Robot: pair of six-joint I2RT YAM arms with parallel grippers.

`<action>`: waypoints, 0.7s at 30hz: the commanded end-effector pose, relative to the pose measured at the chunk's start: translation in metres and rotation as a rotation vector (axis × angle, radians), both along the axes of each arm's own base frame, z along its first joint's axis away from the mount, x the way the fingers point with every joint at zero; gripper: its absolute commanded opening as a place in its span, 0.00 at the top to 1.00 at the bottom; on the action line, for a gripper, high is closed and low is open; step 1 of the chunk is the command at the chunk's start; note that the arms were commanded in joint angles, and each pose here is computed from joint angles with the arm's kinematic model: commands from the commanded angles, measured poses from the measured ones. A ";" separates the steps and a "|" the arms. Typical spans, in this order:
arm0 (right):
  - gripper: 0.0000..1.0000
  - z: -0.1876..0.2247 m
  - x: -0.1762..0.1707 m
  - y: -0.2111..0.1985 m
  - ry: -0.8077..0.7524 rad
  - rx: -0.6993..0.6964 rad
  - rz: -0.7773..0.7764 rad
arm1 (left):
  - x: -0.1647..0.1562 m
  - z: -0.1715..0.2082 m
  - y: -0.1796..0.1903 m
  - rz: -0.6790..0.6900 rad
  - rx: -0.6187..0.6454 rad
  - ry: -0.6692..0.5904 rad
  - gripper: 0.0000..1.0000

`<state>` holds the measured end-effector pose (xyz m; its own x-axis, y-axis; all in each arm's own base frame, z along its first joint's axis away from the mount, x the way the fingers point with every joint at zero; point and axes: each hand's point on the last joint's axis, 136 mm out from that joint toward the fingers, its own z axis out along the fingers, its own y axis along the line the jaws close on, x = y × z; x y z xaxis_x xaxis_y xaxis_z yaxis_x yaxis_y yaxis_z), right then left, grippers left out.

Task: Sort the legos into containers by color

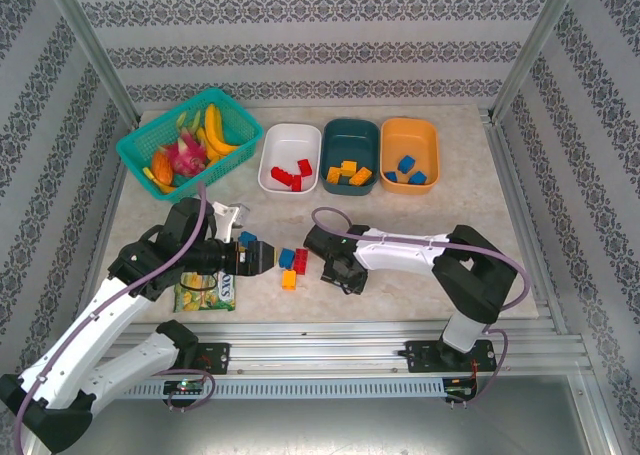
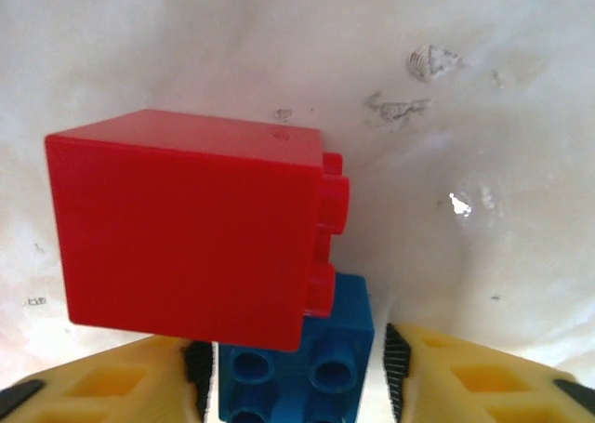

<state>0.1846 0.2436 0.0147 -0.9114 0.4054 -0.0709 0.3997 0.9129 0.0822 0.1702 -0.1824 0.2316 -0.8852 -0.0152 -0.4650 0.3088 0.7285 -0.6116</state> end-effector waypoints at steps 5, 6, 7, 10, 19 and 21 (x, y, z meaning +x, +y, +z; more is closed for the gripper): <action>0.67 -0.001 0.004 0.006 -0.020 -0.013 -0.010 | -0.009 -0.003 -0.003 -0.024 -0.014 0.030 0.11; 0.68 0.002 0.004 0.005 -0.023 -0.019 -0.002 | -0.009 -0.002 -0.003 -0.025 -0.015 0.030 0.11; 0.69 0.007 0.005 0.006 -0.030 -0.020 0.009 | -0.008 -0.001 -0.004 -0.024 -0.018 0.028 0.11; 0.74 0.029 0.009 0.009 -0.066 -0.027 0.062 | -0.002 0.005 -0.006 -0.014 -0.027 0.016 0.11; 0.76 0.136 0.049 0.004 -0.250 0.014 0.179 | 0.050 0.053 -0.037 0.042 -0.137 -0.042 0.11; 0.76 0.156 0.071 -0.010 -0.300 0.022 0.169 | 0.066 0.062 -0.045 0.056 -0.151 -0.058 0.11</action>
<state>0.2356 0.2707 0.1451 -0.9220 0.2937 -0.2524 0.2271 0.9380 0.2618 0.2149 -0.2113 0.2584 -0.8952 -0.0829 -0.4379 0.2599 0.7010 -0.6641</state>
